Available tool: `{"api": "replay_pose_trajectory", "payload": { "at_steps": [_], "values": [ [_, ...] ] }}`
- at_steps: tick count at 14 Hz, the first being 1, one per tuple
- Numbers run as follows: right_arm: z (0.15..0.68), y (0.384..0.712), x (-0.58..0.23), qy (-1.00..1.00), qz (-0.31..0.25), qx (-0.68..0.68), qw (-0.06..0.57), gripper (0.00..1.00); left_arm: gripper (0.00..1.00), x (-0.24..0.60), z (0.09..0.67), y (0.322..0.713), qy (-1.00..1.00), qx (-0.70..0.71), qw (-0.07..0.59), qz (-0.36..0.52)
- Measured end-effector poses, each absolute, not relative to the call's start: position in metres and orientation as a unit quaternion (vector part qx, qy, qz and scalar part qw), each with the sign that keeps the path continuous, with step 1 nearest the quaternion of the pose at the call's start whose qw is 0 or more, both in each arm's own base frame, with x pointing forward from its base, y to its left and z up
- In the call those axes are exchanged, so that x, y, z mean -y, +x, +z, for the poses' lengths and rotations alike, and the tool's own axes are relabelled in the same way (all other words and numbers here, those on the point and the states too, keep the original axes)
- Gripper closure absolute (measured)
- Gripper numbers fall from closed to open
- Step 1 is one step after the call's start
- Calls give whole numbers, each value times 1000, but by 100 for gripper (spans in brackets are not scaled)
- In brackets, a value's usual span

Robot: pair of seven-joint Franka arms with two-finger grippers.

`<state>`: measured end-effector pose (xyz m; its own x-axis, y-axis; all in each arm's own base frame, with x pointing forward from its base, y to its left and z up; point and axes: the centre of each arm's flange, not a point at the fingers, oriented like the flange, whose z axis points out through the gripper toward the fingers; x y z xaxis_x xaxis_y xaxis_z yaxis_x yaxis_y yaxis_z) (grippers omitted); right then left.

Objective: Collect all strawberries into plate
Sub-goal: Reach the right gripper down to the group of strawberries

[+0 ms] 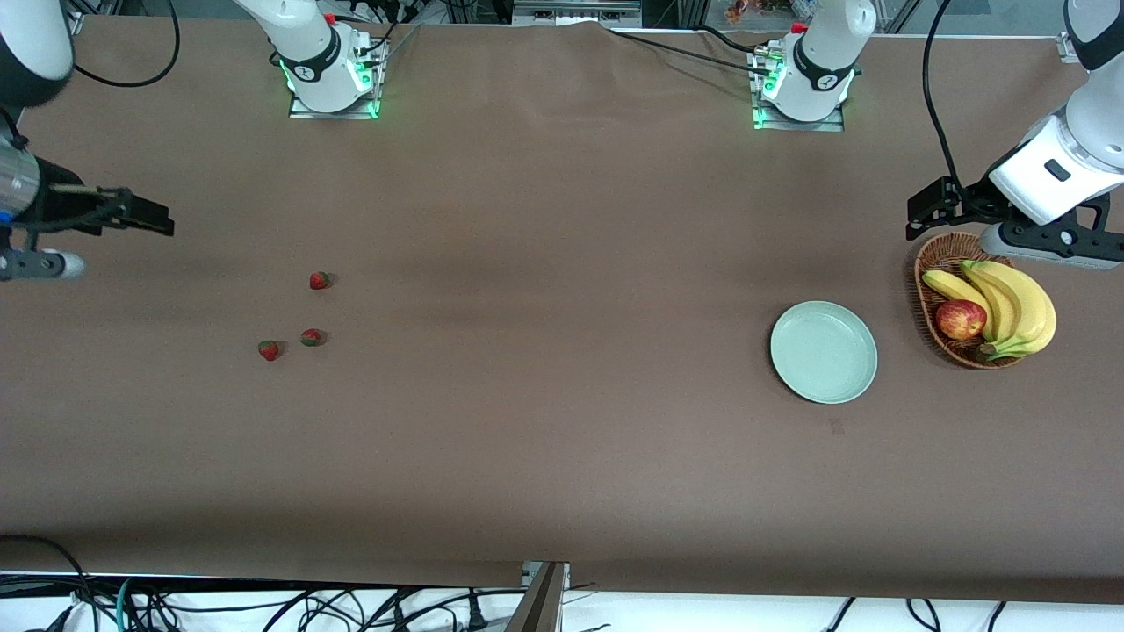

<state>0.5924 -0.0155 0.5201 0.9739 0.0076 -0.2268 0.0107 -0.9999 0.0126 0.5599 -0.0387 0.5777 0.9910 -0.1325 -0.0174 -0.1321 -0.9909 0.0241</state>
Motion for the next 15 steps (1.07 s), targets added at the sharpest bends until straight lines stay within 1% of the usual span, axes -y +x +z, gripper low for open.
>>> {"api": "replay_pose_trajectory", "payload": {
  "at_steps": [3,5,8,12,15],
  "values": [
    [467,614,7,991,-132,-10,4,0,0,39,578,560,998,66,11,-9],
    [427,629,-4,991,-130,-20,7,0,0,39,578,560,998,66,11,-9],
    [351,646,-22,992,-120,-33,11,0,0,39,578,560,998,66,11,-9],
    [269,647,-39,993,-111,-44,15,0,0,39,578,560,998,66,11,-10],
    [231,636,-39,994,-97,-46,15,0,0,39,577,560,998,66,11,-10]
  ]
}}
